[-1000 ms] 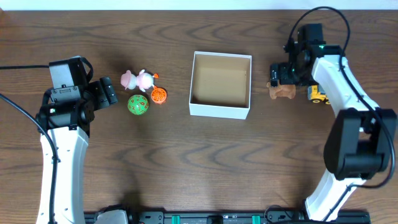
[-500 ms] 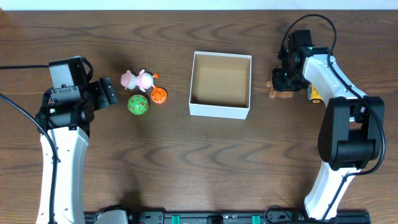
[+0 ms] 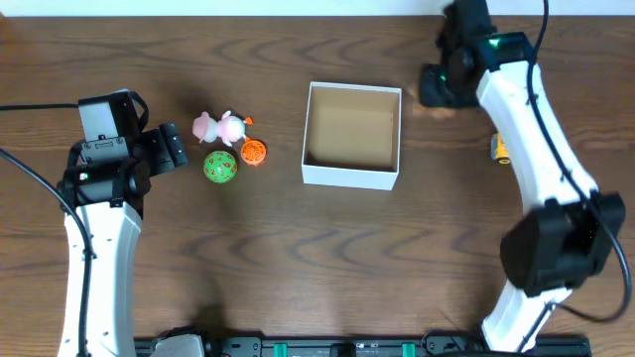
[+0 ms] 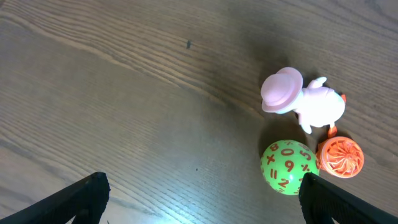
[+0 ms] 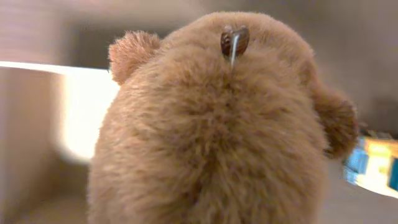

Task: Pack container
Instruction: 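Carry the bear left and lower it into the white box, then release the bear and move the right gripper to the toy truck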

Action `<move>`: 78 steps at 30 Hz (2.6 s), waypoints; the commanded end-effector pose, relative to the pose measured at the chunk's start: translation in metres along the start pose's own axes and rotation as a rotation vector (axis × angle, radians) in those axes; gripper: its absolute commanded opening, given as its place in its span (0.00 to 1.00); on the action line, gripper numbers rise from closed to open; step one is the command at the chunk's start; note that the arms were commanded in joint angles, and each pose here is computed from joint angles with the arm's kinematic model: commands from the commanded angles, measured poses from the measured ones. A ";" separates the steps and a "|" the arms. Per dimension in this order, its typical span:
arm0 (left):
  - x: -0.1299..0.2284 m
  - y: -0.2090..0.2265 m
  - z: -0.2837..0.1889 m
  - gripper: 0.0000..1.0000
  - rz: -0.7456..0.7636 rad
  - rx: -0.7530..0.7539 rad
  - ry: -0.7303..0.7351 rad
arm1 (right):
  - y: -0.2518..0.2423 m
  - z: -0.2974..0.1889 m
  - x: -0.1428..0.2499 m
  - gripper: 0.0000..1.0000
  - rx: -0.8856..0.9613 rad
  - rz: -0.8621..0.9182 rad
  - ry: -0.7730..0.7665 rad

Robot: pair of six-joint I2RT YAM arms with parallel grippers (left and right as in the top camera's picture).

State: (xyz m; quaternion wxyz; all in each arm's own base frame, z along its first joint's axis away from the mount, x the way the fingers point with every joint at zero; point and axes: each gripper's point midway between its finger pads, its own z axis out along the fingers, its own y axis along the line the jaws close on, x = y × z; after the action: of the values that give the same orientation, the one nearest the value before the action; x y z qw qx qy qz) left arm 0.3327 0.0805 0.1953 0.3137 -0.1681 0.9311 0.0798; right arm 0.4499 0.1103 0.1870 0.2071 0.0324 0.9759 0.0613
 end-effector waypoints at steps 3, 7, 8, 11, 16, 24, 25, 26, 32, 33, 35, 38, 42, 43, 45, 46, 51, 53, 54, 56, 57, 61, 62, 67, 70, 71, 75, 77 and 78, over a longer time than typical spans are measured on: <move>-0.007 0.001 -0.004 0.98 0.000 0.000 -0.016 | 0.080 -0.044 -0.004 0.09 -0.122 0.033 -0.131; -0.007 0.001 -0.004 0.98 0.000 0.000 -0.016 | 0.112 -0.024 0.009 0.10 -0.110 0.100 -0.130; -0.007 0.001 -0.004 0.98 0.000 0.000 -0.016 | 0.120 -0.015 0.015 0.08 -0.109 0.125 -0.111; -0.007 0.001 -0.004 0.98 0.000 0.000 -0.016 | 0.135 0.010 0.028 0.08 -0.103 0.177 -0.065; -0.007 0.001 -0.004 0.98 0.000 0.000 -0.016 | 0.146 0.052 0.048 0.11 -0.066 0.229 0.006; -0.007 0.001 -0.004 0.98 0.000 0.000 -0.016 | 0.150 0.103 0.058 0.16 -0.042 0.175 0.044; -0.007 0.001 -0.004 0.98 0.000 0.000 -0.016 | 0.150 0.107 0.060 0.17 -0.036 0.173 0.051; -0.007 0.001 -0.004 0.98 0.000 0.000 -0.016 | 0.149 0.112 0.063 0.17 -0.029 0.172 0.059; -0.007 0.001 -0.004 0.98 0.000 0.000 -0.016 | 0.146 0.128 0.071 0.23 -0.007 0.164 0.084; -0.007 0.001 -0.004 0.99 0.000 0.000 -0.016 | 0.146 0.128 0.071 0.24 -0.006 0.159 0.086; -0.007 0.001 -0.004 0.98 0.000 0.000 -0.016 | 0.145 0.128 0.071 0.29 -0.007 0.127 0.086; -0.007 0.001 -0.004 0.98 0.000 0.000 -0.016 | 0.146 0.128 0.071 0.47 -0.009 0.088 0.086; -0.007 0.001 -0.004 0.98 0.000 0.000 -0.016 | 0.146 0.127 0.071 0.58 -0.015 0.038 0.085; -0.007 0.001 -0.004 0.98 0.000 -0.001 -0.016 | 0.147 0.126 0.070 0.59 -0.018 0.023 0.083; -0.007 0.001 -0.004 0.98 0.000 0.000 -0.016 | 0.147 0.125 0.069 0.60 -0.020 0.003 0.081; -0.007 0.001 -0.004 0.98 0.000 0.000 -0.016 | 0.146 0.124 0.069 0.62 -0.019 0.000 0.081; -0.007 0.001 -0.004 0.98 0.000 0.000 -0.016 | 0.147 0.111 0.063 0.79 -0.034 -0.014 0.060; -0.007 0.001 -0.004 0.98 0.000 0.000 -0.016 | 0.149 0.100 0.058 0.84 -0.046 -0.020 0.043; -0.007 0.001 -0.004 0.98 0.000 0.000 -0.016 | 0.149 0.094 0.056 0.86 -0.052 -0.023 0.034; -0.007 0.001 -0.004 0.98 0.000 0.000 -0.016 | 0.151 0.080 0.049 0.91 -0.068 -0.032 0.008; -0.007 0.001 -0.004 0.98 0.000 0.000 -0.016 | 0.152 0.072 0.046 0.91 -0.074 -0.031 -0.008; -0.007 0.001 -0.004 0.98 0.000 0.000 -0.016 | 0.142 0.033 0.026 0.93 -0.069 -0.019 -0.095; -0.007 0.001 -0.004 0.98 0.000 0.000 -0.016 | 0.135 0.022 0.020 0.95 -0.055 -0.009 -0.122; -0.007 0.001 -0.004 0.98 0.000 0.000 -0.016 | 0.073 -0.039 -0.010 0.99 0.017 0.093 -0.222; -0.007 0.001 -0.004 0.98 0.000 0.000 -0.016 | 0.011 -0.067 -0.020 0.99 0.081 0.200 -0.235; -0.007 0.001 -0.004 0.98 0.000 0.000 -0.016 | -0.015 -0.074 -0.021 0.99 0.113 0.244 -0.231; -0.007 0.001 -0.004 0.98 0.000 0.000 -0.016 | -0.103 -0.081 -0.012 0.99 0.240 0.405 -0.168; -0.007 0.001 -0.004 0.98 0.000 0.000 -0.016 | -0.142 -0.077 -0.001 0.99 0.299 0.476 -0.118; -0.007 0.001 -0.004 0.98 0.000 0.000 -0.016 | -0.160 -0.073 0.005 0.99 0.323 0.494 -0.090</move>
State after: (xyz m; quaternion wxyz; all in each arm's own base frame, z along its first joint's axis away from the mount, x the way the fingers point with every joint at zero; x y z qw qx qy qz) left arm 0.3327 0.0805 0.1953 0.3137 -0.1681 0.9311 0.0798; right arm 0.4173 -0.0201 0.2484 0.2521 0.2832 0.9251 -0.0214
